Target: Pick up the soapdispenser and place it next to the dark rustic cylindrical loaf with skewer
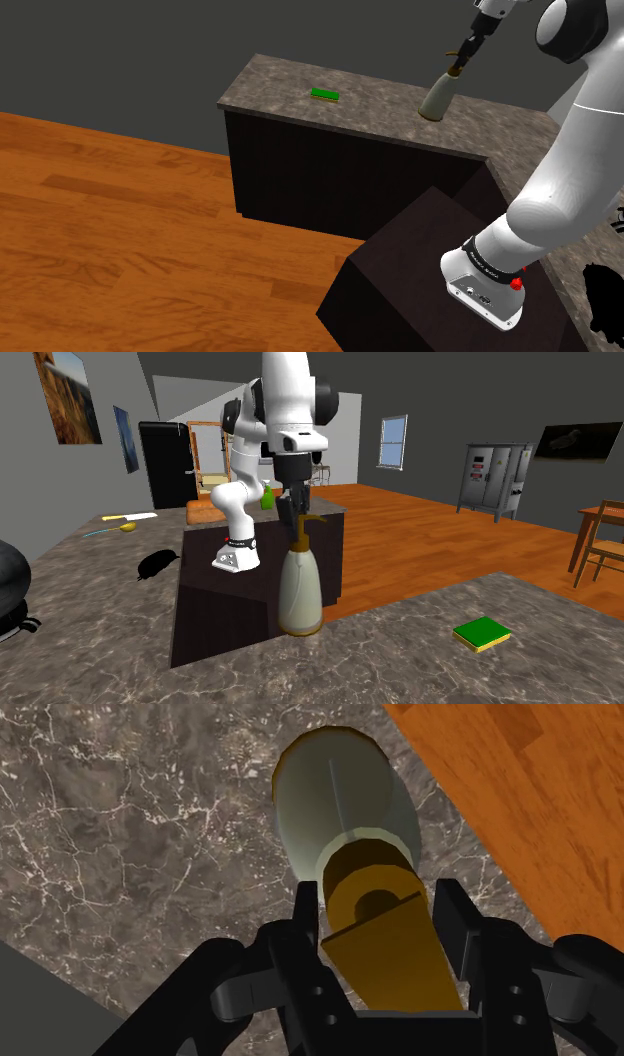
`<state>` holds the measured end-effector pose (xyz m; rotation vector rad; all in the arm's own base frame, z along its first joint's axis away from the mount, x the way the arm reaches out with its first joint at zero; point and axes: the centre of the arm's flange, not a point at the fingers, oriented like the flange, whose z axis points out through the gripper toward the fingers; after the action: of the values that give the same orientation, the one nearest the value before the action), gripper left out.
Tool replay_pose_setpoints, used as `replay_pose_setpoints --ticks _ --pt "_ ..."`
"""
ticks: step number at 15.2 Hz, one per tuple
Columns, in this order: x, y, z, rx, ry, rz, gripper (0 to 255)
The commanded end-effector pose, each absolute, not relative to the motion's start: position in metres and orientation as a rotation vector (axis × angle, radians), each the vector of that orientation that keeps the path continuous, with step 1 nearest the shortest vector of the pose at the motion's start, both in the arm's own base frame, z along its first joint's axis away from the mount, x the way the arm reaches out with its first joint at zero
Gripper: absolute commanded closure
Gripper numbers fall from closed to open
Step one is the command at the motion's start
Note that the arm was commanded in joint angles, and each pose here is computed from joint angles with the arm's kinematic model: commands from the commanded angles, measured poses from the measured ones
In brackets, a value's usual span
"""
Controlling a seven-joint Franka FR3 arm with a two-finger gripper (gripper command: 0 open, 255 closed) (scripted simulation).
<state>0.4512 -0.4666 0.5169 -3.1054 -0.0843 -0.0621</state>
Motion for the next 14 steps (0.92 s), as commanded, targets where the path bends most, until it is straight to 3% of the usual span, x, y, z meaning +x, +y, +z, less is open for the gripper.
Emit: replay_pose_setpoints --ticks 1,8,14 --pt "0.451 -0.466 0.528 -3.106 -0.084 -0.062 255" --pt "0.451 -0.466 0.563 -3.106 -0.084 -0.062 255" --pt "0.377 -0.452 0.586 -3.106 -0.084 -0.062 255"
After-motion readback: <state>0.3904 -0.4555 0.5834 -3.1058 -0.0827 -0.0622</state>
